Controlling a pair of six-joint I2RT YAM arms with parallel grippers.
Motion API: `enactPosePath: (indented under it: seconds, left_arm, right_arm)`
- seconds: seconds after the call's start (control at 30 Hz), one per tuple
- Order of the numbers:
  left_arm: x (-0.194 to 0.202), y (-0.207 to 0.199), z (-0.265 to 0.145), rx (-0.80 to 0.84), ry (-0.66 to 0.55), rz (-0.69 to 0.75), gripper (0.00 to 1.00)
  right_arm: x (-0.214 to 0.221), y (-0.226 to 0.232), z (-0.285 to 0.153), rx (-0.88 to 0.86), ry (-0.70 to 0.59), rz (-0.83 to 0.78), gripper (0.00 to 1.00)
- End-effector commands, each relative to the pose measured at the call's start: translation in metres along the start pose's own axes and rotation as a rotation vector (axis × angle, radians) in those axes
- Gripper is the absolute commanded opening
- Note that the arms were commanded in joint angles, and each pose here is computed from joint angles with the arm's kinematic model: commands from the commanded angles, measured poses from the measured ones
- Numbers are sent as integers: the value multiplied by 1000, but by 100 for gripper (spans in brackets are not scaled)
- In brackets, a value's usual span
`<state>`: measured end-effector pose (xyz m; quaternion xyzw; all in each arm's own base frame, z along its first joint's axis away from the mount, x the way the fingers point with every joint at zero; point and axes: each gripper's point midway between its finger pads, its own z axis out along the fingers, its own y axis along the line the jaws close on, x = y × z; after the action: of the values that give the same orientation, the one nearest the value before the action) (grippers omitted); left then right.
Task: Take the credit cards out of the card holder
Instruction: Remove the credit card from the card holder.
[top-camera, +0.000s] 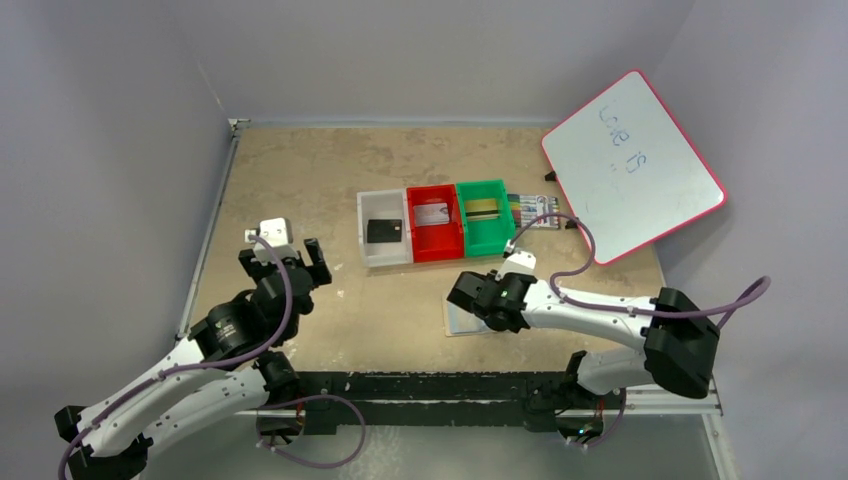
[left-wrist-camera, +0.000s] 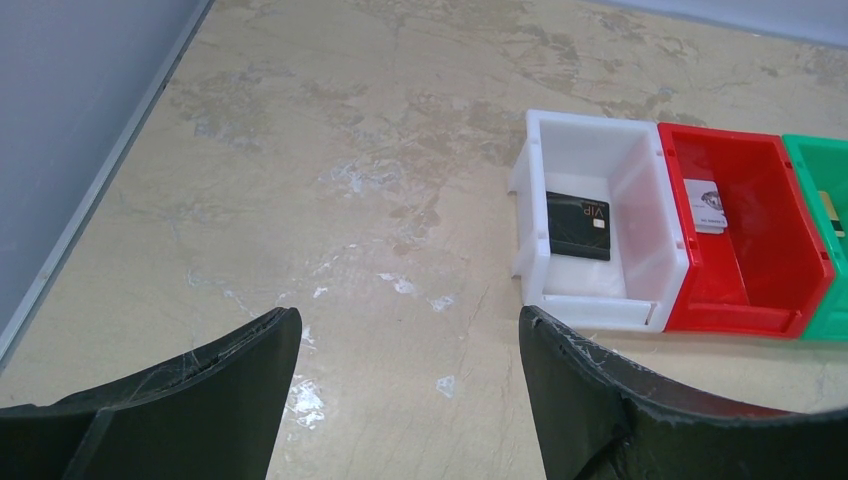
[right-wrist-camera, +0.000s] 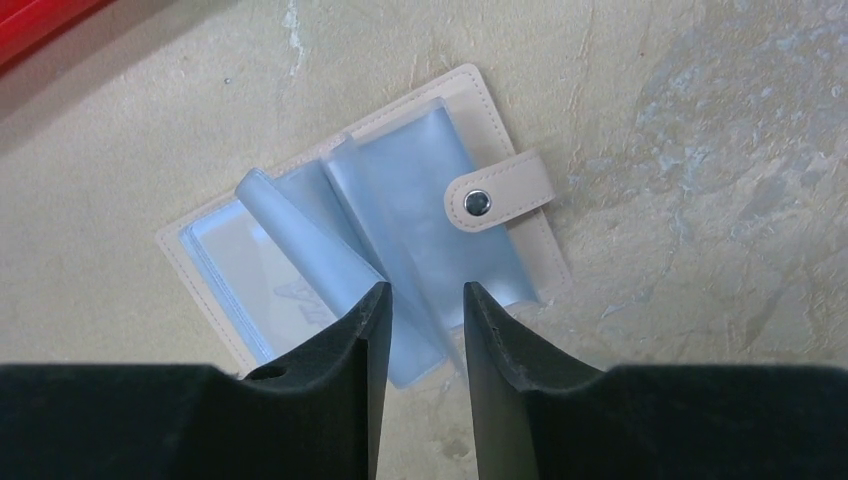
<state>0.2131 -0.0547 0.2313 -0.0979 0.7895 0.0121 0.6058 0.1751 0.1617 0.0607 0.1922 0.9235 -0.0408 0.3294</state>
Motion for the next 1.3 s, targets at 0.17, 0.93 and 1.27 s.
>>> enactPosePath:
  seconds: [0.17,0.93,1.27]
  left_arm:
    - [-15,-5,-2,10,-14,-34,79]
    - [-15,-7,-2,13,-11,-28,79]
    - [-14,-8,-1,8,-8,-23,79]
  right_arm:
    - [-14,-11,12,-11,-3,83,36]
    - [-27,62,-17,-480,60,-3,51]
    - [13,57,23,-335,176,-140,52]
